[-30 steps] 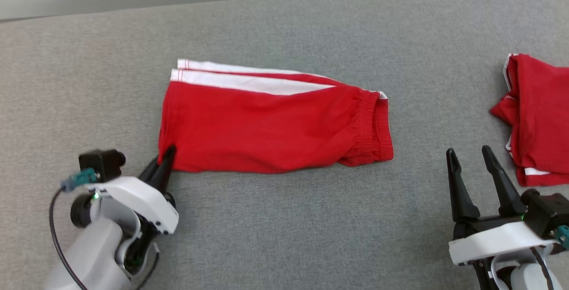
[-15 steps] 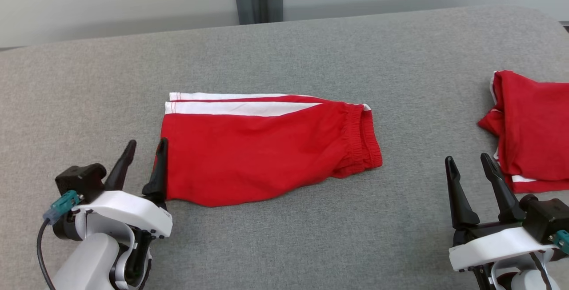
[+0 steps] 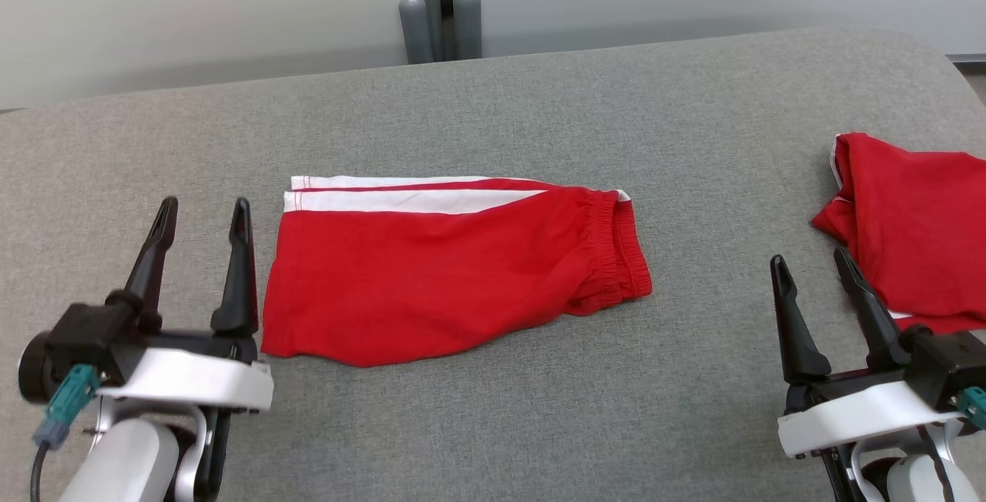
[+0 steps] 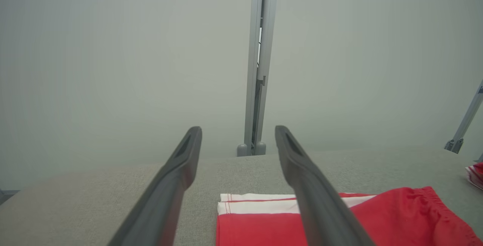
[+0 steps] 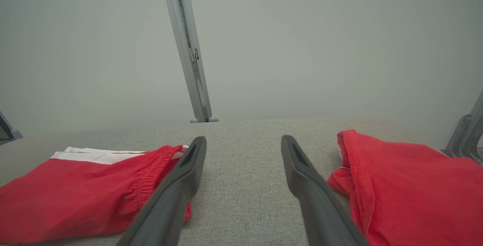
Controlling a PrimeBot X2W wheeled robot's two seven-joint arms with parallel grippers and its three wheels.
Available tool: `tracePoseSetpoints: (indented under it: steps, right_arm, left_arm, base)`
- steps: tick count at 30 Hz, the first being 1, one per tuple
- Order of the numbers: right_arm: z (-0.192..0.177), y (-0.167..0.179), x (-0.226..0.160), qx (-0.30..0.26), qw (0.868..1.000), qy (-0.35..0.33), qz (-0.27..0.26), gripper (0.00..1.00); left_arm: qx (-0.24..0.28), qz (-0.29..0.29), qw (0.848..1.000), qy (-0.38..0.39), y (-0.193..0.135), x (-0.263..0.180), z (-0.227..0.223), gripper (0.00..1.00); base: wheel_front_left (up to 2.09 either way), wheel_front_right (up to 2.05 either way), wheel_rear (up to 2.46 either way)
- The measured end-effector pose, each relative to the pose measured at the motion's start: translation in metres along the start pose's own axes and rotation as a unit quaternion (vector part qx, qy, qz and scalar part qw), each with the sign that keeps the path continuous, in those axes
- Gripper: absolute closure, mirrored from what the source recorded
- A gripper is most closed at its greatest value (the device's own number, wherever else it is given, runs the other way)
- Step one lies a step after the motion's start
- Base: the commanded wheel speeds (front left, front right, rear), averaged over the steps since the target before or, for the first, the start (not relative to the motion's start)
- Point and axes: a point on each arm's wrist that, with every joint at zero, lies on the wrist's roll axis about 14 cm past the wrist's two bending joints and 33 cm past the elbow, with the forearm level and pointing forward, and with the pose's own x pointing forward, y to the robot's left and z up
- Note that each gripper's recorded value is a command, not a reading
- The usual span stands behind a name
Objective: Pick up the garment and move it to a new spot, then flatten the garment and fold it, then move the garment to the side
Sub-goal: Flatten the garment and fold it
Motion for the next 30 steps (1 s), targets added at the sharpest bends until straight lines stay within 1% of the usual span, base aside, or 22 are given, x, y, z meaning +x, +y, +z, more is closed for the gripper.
tracePoseSetpoints:
  steps: [2,7,23,25,30]
  right_arm:
    - [0.001,0.001,0.001,-0.001,1.0,0.0,0.002,0.0]
    - [-0.001,0.004,0.003,-0.003,1.0,0.003,0.007,0.0]
    - [-0.007,0.013,0.013,0.0,1.0,0.01,0.021,0.0]
    - [-0.007,0.019,0.02,0.001,0.999,0.013,0.03,0.0]
    - [-0.034,0.054,0.046,0.002,0.994,0.055,0.093,0.0]
  left_arm:
    - [0.01,0.005,1.0,0.004,0.005,-0.007,-0.002,0.0]
    - [0.015,0.022,0.999,0.023,0.015,-0.024,-0.012,0.0]
    - [0.012,0.036,0.999,0.022,0.021,-0.031,-0.01,0.0]
    - [0.012,0.036,0.999,0.02,0.021,-0.03,-0.008,0.0]
    - [0.007,0.044,0.999,0.015,0.024,-0.028,-0.006,0.0]
  base:
    - [0.0,0.0,0.0]
    - [0.0,0.0,0.0]
    - [0.0,0.0,0.0]
    - [0.0,0.0,0.0]
    - [0.0,0.0,0.0]
